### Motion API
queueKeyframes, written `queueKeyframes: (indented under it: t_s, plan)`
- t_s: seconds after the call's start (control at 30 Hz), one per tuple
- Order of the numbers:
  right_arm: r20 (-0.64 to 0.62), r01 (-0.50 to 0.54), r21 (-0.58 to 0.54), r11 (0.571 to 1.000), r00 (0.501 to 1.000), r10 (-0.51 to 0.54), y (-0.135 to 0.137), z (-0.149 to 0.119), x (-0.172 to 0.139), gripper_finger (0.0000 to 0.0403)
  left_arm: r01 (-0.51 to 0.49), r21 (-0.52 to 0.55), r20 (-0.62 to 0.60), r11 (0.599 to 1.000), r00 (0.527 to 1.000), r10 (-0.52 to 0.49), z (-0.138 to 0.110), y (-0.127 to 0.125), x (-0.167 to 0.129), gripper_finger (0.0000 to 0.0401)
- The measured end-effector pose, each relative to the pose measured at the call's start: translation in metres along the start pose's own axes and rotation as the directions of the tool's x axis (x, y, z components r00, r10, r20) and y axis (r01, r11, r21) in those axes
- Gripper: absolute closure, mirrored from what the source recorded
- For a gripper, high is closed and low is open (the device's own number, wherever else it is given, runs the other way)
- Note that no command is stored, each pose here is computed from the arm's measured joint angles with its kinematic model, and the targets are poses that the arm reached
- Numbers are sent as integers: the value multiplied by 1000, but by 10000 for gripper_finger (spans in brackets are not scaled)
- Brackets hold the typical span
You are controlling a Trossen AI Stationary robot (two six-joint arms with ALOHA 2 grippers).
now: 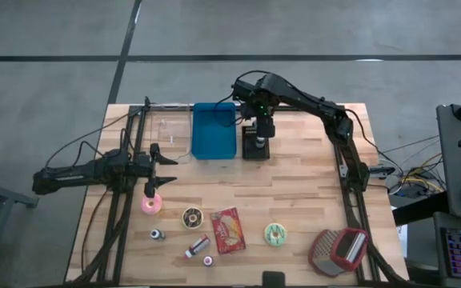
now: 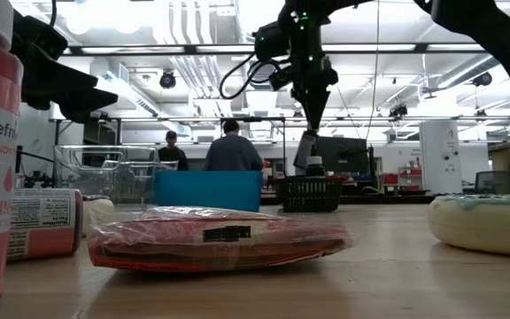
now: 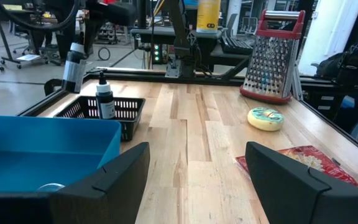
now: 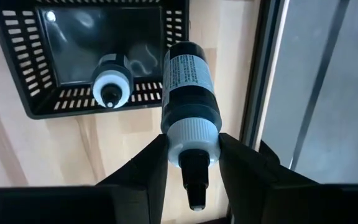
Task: Pick & Place Food Item
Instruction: Put the top black food coloring into the black bin
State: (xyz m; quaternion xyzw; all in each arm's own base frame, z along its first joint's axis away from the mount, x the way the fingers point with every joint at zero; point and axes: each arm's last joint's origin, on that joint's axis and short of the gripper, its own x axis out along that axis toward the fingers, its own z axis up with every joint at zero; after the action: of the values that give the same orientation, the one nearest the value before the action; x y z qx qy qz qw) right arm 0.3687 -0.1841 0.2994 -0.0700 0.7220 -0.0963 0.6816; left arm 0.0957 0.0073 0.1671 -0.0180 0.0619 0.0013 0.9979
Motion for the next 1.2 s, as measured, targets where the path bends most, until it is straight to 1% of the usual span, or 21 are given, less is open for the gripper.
queueKeyframes:
  t_s: [0.27,0.57,0.67,0.83,1.03,1.2]
  plan:
    - [17,-52,-13,999,999,52,2,2,3,281,0,0,0,1000,1000,0,0,0,0,128]
    - [22,-63,-21,998,998,63,4,4,6,282,0,0,0,1000,1000,0,0,0,0,128]
    - [14,-90,-16,996,996,90,5,4,10,282,0,0,0,1000,1000,0,0,0,0,128]
    - [-15,-104,-21,994,994,104,8,4,23,280,0,0,0,1000,1000,0,0,0,0,128]
    - [-46,-109,-12,994,993,108,8,2,34,282,0,0,0,1000,1000,0,0,0,0,128]
    - [-40,-105,-12,994,994,105,7,3,38,277,0,0,0,1000,1000,0,0,0,0,128]
